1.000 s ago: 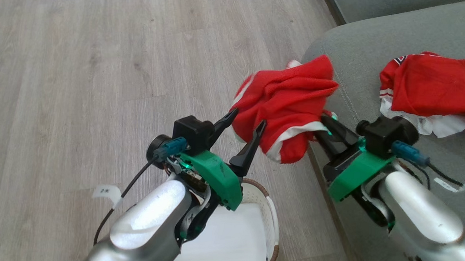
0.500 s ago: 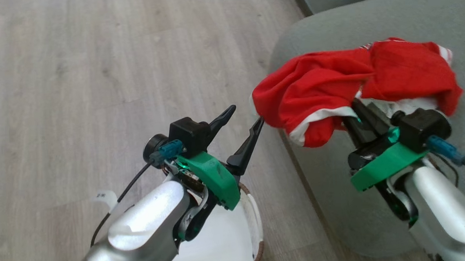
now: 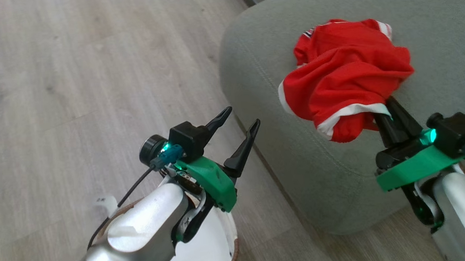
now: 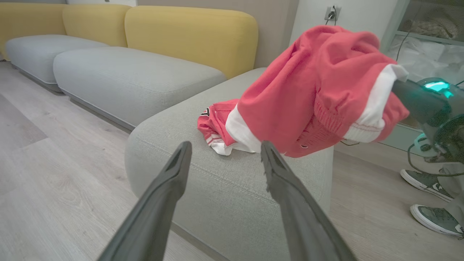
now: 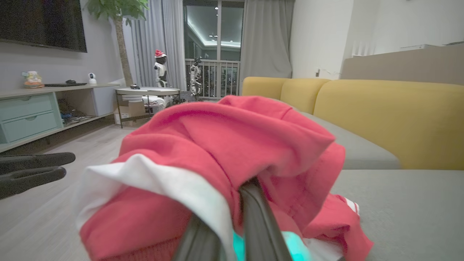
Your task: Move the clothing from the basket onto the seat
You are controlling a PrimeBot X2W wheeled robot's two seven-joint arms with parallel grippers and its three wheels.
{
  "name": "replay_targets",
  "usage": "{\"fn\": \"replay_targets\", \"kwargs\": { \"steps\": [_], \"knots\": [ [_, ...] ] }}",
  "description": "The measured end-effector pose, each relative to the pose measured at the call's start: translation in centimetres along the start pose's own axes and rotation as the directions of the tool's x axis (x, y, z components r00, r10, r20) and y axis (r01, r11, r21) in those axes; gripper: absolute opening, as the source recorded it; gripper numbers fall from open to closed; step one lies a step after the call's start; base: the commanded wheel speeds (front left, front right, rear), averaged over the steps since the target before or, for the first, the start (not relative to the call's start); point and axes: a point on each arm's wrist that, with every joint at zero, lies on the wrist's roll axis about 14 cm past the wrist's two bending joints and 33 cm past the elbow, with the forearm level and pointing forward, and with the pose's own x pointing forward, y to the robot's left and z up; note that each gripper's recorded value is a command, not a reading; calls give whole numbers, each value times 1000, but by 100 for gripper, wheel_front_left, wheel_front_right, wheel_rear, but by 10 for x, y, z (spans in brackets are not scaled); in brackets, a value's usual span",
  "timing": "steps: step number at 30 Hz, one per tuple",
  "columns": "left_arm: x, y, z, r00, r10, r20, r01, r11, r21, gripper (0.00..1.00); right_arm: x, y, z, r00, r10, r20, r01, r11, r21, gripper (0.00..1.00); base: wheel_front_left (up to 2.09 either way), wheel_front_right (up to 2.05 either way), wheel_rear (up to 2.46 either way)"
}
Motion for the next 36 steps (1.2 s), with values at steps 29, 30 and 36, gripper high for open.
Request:
{"fn": "replay_targets", "kwargs": {
  "steps": [29, 30, 36],
  "knots": [
    [37, -43, -16, 983, -183, -5, 183, 983, -19, 100, -48, -66, 12, 975, -224, -8, 223, 972, -79, 0, 0, 0, 0],
    [39, -42, -15, 983, -185, -2, 184, 983, -20, 100, -46, -69, 11, 974, -226, -14, 224, 971, -85, 0, 0, 0, 0],
    [46, -38, -16, 980, -197, 10, 197, 980, -22, 100, -12, -89, 30, 976, -218, 20, 219, 966, -134, 0, 0, 0, 0]
  ]
}}
